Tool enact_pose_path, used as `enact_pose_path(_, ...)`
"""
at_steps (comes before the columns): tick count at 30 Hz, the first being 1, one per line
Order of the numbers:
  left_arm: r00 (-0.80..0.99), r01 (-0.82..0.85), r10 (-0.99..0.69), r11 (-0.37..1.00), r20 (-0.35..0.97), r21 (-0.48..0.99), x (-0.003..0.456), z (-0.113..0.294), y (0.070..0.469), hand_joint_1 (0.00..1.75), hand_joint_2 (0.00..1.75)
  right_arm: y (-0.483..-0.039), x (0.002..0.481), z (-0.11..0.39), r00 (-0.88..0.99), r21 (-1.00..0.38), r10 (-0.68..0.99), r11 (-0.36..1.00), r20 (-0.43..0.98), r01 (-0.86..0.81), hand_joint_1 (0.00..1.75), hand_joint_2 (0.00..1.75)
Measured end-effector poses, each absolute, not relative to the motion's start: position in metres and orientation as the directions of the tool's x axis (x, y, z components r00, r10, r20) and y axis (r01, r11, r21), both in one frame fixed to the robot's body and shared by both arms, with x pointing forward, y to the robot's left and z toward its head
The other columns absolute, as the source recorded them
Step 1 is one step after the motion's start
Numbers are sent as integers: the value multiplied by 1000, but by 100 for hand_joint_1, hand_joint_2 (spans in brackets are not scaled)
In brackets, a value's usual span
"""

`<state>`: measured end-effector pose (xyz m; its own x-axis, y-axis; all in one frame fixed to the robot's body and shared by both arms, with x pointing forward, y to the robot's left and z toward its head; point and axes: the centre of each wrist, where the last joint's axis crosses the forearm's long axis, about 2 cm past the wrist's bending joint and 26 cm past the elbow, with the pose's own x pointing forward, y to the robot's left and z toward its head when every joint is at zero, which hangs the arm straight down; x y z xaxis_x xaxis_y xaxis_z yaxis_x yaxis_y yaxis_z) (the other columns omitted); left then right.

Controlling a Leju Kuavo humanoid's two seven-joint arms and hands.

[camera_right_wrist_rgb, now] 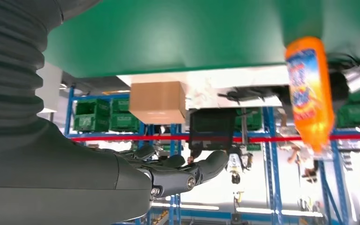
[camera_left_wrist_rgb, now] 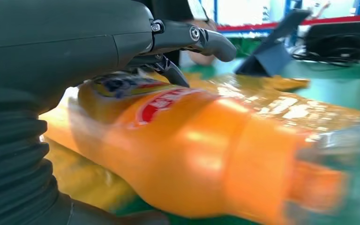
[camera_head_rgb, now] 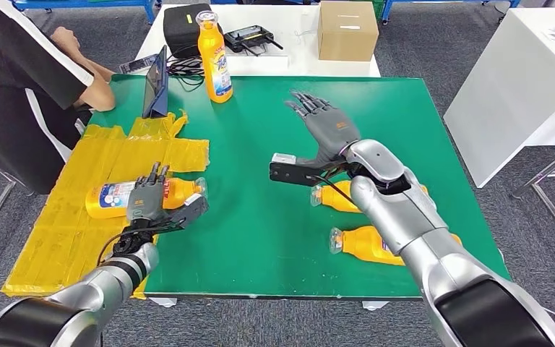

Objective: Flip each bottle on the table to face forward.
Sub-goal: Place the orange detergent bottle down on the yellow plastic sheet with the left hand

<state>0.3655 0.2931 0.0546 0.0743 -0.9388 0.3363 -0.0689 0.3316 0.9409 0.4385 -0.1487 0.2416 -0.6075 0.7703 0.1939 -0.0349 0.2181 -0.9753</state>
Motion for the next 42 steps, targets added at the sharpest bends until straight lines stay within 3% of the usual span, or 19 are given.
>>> enact_pose_path(6,-49,-130,-837,546,545,828,362,51,287,0,175,-185,425,191,-565,-978,800,188,203,-85,0,175)
enact_pose_path(16,-79,-174,-750,659,657,731,361,51,281,0,175,-213,408,154,-524,-976,823,170,218,-138,0,175)
enact_pose_path(24,-241,-209,-473,878,847,431,362,66,272,0,175,-235,365,105,-468,-973,854,175,228,-153,0,175)
enact_pose_path(31,-340,-256,-390,914,856,315,358,87,265,0,175,-248,354,92,-345,-985,924,137,166,-107,0,175)
enact_pose_path(42,-386,-264,-353,927,852,265,358,94,259,0,175,-273,377,100,-194,-987,968,152,159,-55,0,175)
